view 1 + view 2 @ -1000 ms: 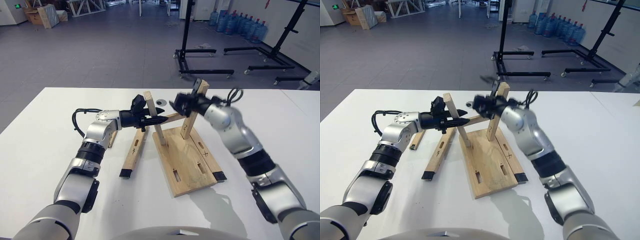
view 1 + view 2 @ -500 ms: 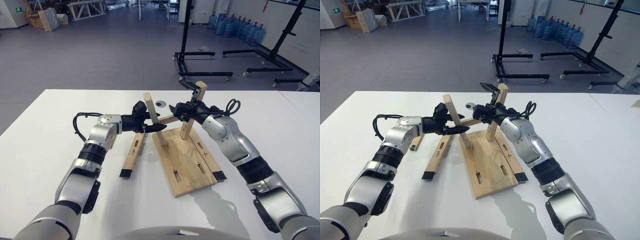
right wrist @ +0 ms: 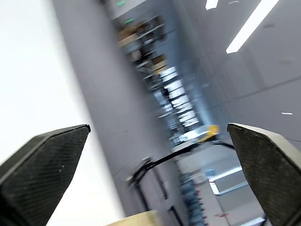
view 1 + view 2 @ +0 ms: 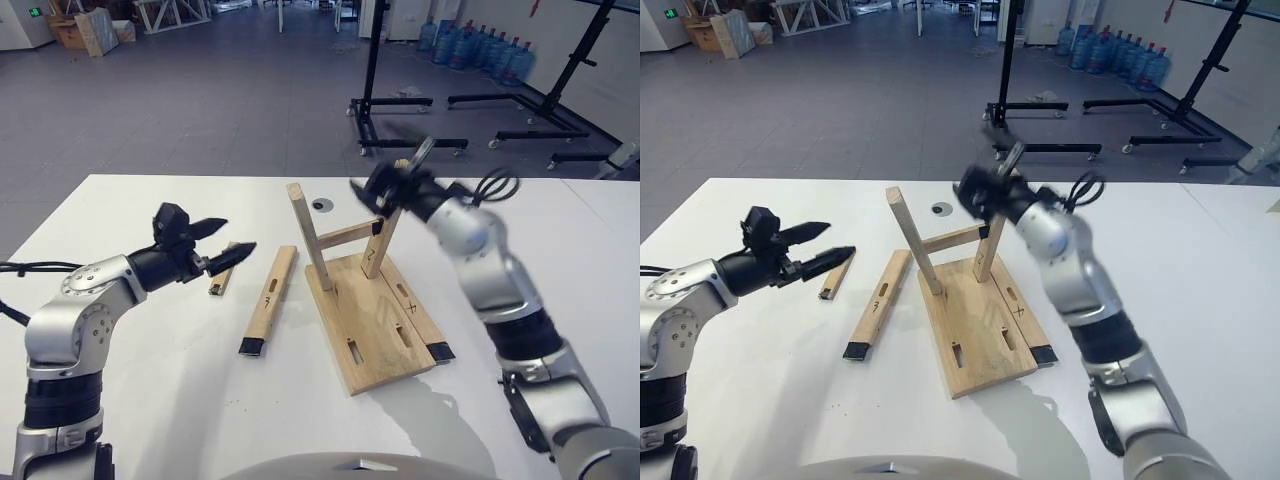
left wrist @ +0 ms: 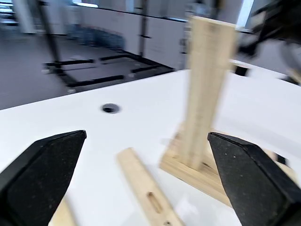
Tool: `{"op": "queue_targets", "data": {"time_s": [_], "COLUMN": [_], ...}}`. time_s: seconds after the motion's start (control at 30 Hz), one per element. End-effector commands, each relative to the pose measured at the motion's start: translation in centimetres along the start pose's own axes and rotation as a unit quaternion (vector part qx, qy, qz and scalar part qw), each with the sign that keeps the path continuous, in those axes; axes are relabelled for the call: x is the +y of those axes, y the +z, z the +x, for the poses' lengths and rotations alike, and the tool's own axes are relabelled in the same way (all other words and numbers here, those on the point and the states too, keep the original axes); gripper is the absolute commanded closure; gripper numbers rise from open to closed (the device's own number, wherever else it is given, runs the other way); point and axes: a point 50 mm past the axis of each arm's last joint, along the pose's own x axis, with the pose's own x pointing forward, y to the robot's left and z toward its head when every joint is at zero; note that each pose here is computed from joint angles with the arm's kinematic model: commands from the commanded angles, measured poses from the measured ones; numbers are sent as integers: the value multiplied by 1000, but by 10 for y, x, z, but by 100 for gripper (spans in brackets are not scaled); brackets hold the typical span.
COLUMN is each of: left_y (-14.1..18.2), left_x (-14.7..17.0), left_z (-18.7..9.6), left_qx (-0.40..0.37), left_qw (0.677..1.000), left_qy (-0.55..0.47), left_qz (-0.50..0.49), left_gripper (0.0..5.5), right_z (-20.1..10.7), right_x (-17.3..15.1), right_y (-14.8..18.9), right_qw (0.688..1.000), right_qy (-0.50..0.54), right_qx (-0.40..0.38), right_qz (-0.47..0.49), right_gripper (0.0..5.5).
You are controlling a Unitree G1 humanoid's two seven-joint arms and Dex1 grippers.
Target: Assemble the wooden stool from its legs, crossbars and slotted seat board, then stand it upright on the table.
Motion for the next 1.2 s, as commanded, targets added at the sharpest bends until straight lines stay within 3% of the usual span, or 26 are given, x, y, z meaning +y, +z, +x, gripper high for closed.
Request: {"op": "queue_targets", "data": {"time_s": [0.03, 0.13, 0.23, 0.43, 0.63, 0.83, 1.2], "left_y": [-2, -23, -51, -103, -123, -131, -156], "left_x": [7, 14, 18, 41, 39, 24, 16], "left_z": [2, 16, 34, 41, 37, 44, 33], "left_qx": [22, 81, 125, 188, 200, 198, 243], "left_qw": [994, 982, 975, 957, 955, 959, 943], "left_qy": [108, 162, 179, 221, 218, 202, 225], "left_qz": [-28, -51, -48, -7, -11, -20, -24], "left_gripper": [76, 76, 76, 76, 76, 174, 357], "right_z": [-2, -17, -41, -57, -59, -56, -53], "right_x": [-54, -97, -114, -81, -53, -45, -37], "right_y": [19, 0, -39, -74, -77, -79, -80], "right_qw": [997, 986, 960, 902, 890, 890, 889], "right_qy": [-60, -140, -202, -224, -201, -190, -181], "right_qx": [-26, 18, 82, 126, 140, 143, 145], "right_qz": [26, 85, 175, 348, 384, 389, 395], "right_gripper": [10, 10, 10, 10, 10, 10, 10]}}
